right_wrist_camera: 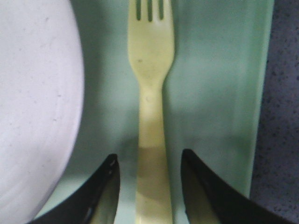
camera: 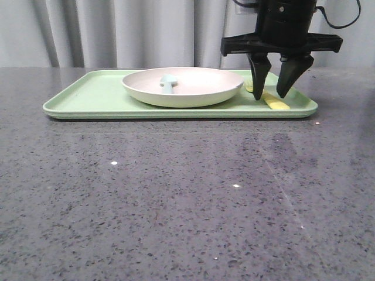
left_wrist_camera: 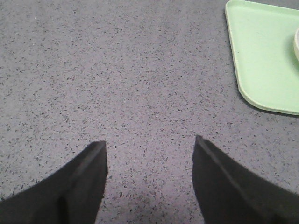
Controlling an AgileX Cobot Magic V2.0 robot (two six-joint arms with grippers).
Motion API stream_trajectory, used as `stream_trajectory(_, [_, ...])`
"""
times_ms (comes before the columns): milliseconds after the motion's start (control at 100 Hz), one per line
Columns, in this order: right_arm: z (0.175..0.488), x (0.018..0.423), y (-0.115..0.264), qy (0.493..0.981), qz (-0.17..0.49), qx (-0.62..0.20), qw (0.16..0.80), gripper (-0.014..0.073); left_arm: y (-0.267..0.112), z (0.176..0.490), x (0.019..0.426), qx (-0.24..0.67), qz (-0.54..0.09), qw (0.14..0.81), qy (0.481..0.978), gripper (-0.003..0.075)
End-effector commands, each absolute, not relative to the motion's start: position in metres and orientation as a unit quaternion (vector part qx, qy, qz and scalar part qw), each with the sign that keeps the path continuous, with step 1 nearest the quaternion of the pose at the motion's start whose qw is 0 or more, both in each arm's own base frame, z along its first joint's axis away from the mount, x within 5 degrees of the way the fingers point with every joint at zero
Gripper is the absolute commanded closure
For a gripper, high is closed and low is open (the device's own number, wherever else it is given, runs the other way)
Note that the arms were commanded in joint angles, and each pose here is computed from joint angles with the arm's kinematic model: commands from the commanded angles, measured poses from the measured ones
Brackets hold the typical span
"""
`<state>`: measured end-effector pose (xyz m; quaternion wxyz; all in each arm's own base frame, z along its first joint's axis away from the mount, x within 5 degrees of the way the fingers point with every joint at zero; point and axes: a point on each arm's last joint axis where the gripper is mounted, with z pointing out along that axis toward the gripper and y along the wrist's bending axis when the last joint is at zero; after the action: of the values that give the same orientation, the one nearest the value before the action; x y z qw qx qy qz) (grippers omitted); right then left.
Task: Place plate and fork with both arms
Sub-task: 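Move the fork beside the plate and lower it onto the tray, then open the right gripper and raise it away from the fork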
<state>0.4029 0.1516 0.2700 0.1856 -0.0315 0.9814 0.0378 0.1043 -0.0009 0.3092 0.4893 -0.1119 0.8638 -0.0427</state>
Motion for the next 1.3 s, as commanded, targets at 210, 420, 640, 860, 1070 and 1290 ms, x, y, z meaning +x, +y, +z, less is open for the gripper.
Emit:
stream_trajectory(210, [0.374, 0.366, 0.130, 0.942, 0.049, -0.048, 0.328, 0.0262, -0.002, 0.322, 0.108, -0.108, -0.055, 0.525, 0.843, 0.0321])
stream_trajectory(420, [0.432, 0.328, 0.108, 0.909, 0.026, -0.056, 0.411, 0.0262, -0.002, 0.322, 0.108, -0.108, -0.055, 0.525, 0.843, 0.0321])
stream_trajectory(640, [0.462, 0.288, 0.086, 0.889, -0.003, -0.054, 0.454, 0.0262, -0.002, 0.322, 0.108, -0.108, -0.055, 0.525, 0.843, 0.0321])
stream_trajectory(860, [0.447, 0.251, 0.071, 0.886, -0.014, -0.064, 0.458, 0.0262, -0.002, 0.322, 0.108, -0.108, -0.055, 0.525, 0.843, 0.0321])
stream_trajectory(1070, [0.425, 0.213, 0.057, 0.881, -0.010, -0.067, 0.469, 0.0262, -0.002, 0.322, 0.108, -0.108, -0.055, 0.525, 0.843, 0.0321])
stream_trajectory(1290, [0.398, 0.175, 0.036, 0.881, -0.034, -0.040, 0.471, 0.0262, -0.002, 0.322, 0.108, -0.108, -0.055, 0.525, 0.843, 0.0321])
